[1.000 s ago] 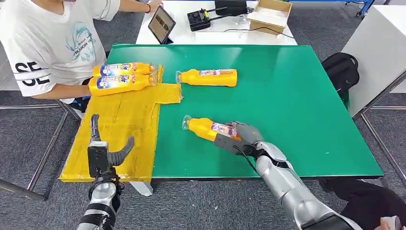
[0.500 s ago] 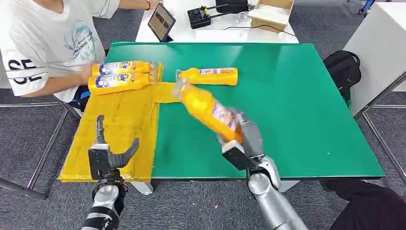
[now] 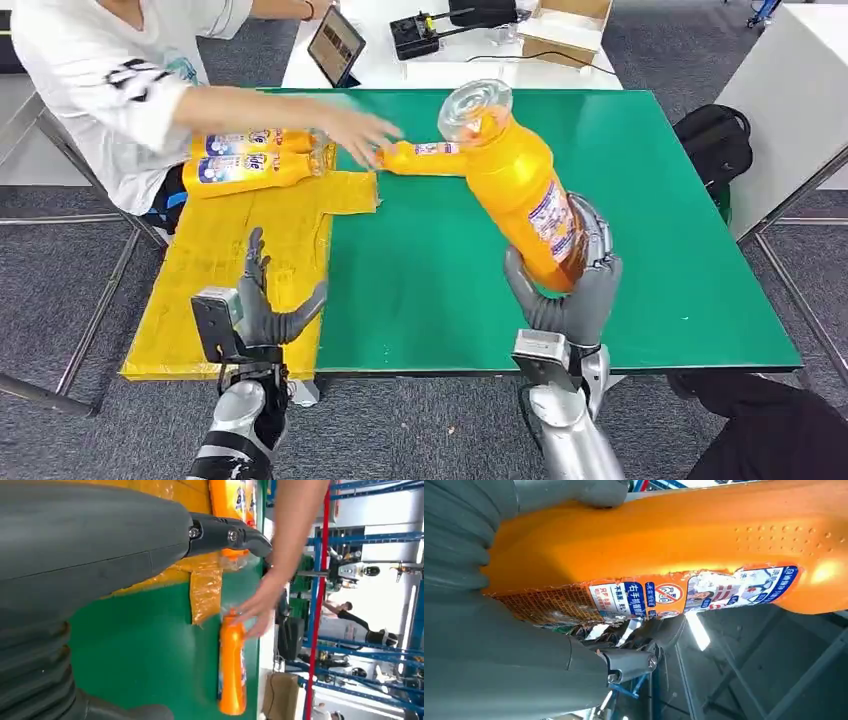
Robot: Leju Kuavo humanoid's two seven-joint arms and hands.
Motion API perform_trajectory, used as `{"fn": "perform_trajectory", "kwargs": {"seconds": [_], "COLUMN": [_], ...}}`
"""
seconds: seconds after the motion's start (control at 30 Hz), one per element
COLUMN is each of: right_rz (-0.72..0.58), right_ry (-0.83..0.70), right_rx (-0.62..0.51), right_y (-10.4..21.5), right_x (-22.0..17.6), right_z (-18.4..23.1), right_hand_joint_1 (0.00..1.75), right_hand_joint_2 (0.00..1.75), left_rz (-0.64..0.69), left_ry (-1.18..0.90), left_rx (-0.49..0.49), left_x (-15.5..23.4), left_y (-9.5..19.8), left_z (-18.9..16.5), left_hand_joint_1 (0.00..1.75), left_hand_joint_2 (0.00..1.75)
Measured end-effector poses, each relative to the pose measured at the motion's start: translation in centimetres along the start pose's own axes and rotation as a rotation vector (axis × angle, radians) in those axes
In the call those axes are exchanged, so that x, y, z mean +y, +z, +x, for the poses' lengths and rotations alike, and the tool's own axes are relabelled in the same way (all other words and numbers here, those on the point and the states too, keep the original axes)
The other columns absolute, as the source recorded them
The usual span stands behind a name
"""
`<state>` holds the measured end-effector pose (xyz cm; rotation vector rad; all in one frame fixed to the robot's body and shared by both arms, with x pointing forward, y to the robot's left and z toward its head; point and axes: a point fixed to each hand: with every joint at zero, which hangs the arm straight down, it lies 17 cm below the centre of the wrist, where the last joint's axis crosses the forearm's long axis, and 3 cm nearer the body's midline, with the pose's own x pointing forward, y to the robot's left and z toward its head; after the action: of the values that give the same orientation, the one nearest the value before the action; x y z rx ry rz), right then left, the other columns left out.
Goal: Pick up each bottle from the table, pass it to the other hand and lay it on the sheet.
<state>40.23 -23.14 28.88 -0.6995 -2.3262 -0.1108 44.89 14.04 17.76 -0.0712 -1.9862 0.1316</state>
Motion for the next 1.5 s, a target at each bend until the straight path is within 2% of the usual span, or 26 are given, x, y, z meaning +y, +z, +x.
{"fn": "perform_trajectory", "kwargs": {"seconds": [0.1,0.23,0.43,0.7,1.03,1.5], "right_rz": [-0.002,0.074,0.232,0.308,0.316,0.301], "right_ry": [0.017,0.014,-0.086,-0.089,-0.074,-0.037], "right_rx": [-0.042,-0.036,0.124,0.220,0.251,0.232], "right_y": [0.2,1.9,8.0,12.2,13.3,11.9], "right_x": [-0.1,1.5,7.6,10.0,10.3,10.2], "right_z": [0.9,1.0,-1.3,-2.7,-3.5,-4.2], "right_hand_joint_1": [1.75,1.75,1.75,1.75,1.75,1.75], "right_hand_joint_2": [1.75,1.75,1.75,1.75,1.75,1.75], "left_rz": [-0.035,-0.123,-0.210,-0.262,-0.270,-0.322], "left_ry": [0.085,0.185,0.296,0.357,0.406,0.451], "left_rx": [0.039,0.066,0.079,0.093,0.124,0.141], "left_x": [-1.0,-3.6,-6.3,-8.3,-8.8,-10.3], "left_y": [0.2,0.9,2.1,2.8,3.7,4.7], "left_z": [-0.2,0.4,2.0,2.5,2.1,2.4], "left_hand_joint_1": [0.00,0.00,0.00,0.00,0.00,0.00], "left_hand_joint_2": [1.75,1.75,1.75,1.75,1.75,1.75]}}
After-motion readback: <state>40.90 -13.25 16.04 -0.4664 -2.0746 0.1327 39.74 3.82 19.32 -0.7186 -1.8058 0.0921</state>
